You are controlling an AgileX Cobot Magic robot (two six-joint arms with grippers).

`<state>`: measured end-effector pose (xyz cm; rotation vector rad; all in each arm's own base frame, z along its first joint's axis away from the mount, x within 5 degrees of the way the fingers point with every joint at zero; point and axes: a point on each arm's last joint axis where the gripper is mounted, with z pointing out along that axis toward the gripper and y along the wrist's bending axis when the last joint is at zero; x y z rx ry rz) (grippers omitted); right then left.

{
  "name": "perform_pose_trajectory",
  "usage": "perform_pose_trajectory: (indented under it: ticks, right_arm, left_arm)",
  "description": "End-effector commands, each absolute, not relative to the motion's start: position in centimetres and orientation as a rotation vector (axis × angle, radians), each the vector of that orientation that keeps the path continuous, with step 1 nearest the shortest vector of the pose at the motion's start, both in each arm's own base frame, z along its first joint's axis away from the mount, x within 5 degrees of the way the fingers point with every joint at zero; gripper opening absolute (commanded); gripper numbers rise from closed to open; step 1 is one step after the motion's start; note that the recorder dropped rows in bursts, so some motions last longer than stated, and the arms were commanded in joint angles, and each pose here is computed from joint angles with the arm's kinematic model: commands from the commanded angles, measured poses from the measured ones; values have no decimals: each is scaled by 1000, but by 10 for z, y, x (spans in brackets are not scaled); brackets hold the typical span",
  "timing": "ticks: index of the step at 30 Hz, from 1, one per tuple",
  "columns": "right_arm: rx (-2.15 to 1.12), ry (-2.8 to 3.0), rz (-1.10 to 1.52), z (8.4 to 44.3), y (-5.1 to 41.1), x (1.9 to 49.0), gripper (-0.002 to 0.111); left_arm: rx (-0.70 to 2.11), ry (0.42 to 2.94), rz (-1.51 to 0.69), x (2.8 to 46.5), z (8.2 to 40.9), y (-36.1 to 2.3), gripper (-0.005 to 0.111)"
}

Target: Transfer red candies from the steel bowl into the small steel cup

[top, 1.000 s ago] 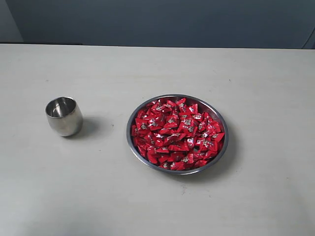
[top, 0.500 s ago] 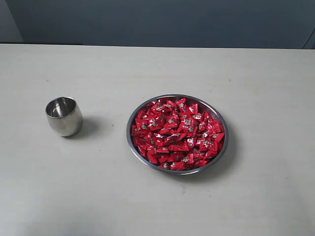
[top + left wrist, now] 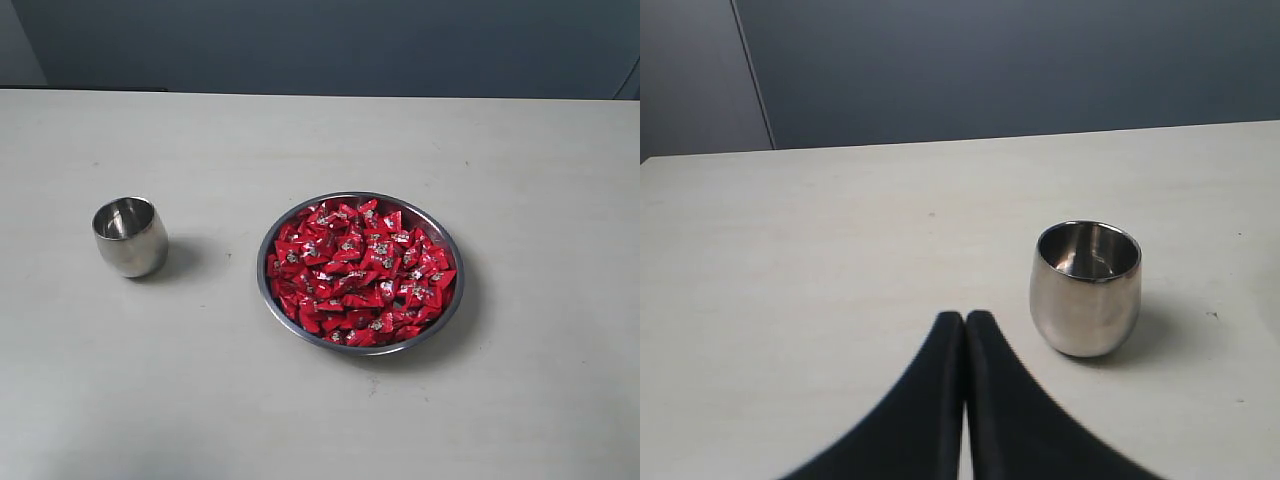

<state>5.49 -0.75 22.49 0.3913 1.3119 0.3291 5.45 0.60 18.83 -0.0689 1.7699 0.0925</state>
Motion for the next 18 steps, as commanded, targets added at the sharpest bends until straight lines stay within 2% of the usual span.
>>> perform_pose_trajectory:
  ticks: [1, 10, 18]
  right_arm:
    - [393, 1305, 336, 225, -7, 54, -1]
    - [250, 1326, 189, 226, -6, 54, -1]
    - [276, 1396, 282, 236, -1, 53, -1]
  left_arm:
    - [-64, 1767, 86, 54, 187, 6, 0]
    - [-64, 1767, 86, 54, 187, 6, 0]
    - [-64, 1767, 86, 54, 187, 6, 0]
